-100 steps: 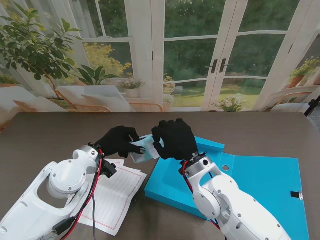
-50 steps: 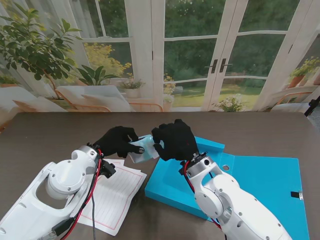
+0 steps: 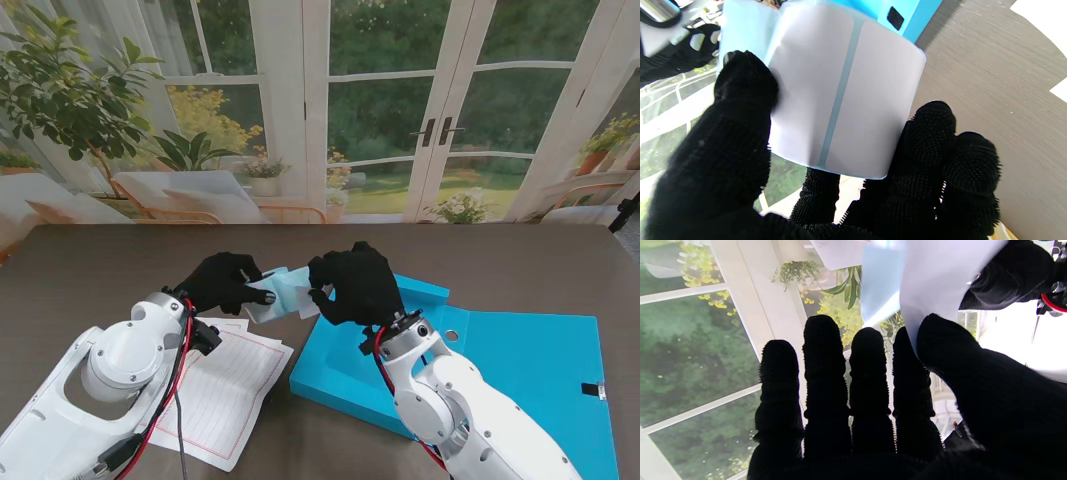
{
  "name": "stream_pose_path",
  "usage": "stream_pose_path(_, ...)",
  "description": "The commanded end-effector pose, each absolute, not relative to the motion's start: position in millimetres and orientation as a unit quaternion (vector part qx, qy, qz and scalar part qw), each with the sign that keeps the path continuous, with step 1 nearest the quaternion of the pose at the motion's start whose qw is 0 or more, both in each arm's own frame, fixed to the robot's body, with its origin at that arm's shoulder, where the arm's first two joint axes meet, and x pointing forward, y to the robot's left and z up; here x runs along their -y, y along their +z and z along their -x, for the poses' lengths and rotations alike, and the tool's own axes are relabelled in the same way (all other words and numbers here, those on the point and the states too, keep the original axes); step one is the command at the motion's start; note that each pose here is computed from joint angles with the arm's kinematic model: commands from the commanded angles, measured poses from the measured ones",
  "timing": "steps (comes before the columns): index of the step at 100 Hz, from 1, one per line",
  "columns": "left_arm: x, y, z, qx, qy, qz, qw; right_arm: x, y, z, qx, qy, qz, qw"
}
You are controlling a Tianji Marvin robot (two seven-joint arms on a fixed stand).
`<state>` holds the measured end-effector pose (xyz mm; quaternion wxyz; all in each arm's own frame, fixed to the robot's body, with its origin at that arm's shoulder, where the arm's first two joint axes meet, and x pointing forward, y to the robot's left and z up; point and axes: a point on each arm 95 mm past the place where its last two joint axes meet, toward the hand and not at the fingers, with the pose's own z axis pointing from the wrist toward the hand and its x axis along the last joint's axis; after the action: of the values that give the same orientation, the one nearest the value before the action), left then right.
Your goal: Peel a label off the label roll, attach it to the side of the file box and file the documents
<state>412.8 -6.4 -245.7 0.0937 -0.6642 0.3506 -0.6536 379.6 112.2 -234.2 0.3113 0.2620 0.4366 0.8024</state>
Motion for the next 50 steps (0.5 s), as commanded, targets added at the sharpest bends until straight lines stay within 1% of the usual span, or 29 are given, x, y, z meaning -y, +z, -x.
stream_pose_path(1,4,-244,-412,-0.349,-0.653,0.666,0.095,-114,-234,-376,-0.436,0.804,-0.266,0.305)
stream_pose_path(16,-8,-245,-411,-0.343,-0.648,0.670,0.118,-110,-234,-376,-0.426,0.805,-0.281,0.303)
stream_pose_path(50,-51,-246,-405,-0.345,-0.624,0.668,0.213,-94,-238,-377,-0.411,0.800,-0.310,0.307)
